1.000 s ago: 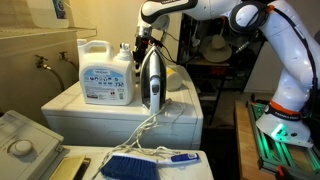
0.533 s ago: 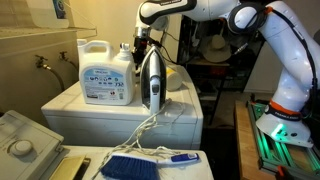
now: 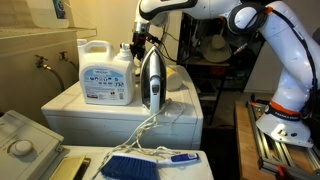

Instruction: Put the black pen on the paper towel, lift the paper towel and put it between the two bottles

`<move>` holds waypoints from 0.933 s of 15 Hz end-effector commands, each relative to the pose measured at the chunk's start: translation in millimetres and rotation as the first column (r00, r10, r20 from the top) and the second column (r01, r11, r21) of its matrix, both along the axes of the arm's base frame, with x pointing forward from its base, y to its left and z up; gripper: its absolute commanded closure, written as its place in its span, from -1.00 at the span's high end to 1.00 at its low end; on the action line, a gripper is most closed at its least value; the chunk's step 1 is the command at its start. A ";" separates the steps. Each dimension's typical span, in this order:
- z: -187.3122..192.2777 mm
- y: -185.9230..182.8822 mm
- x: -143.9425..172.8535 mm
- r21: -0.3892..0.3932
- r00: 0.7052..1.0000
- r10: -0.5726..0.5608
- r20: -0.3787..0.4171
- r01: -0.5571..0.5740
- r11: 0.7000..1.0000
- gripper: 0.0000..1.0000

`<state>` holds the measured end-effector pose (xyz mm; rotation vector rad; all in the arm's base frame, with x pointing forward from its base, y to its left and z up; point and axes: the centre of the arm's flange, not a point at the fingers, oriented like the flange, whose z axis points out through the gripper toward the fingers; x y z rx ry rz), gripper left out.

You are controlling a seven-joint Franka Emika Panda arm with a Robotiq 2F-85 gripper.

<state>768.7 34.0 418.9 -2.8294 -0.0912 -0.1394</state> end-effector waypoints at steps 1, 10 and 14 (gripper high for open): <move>17.0 -1.8 2.0 -0.041 1.000 -0.019 -0.016 0.018 0.999 1.00; 107.8 16.6 -27.0 -0.116 0.967 -0.248 0.060 0.253 0.960 1.00; 159.0 12.6 -78.2 -0.169 0.952 -0.297 0.076 0.305 0.937 1.00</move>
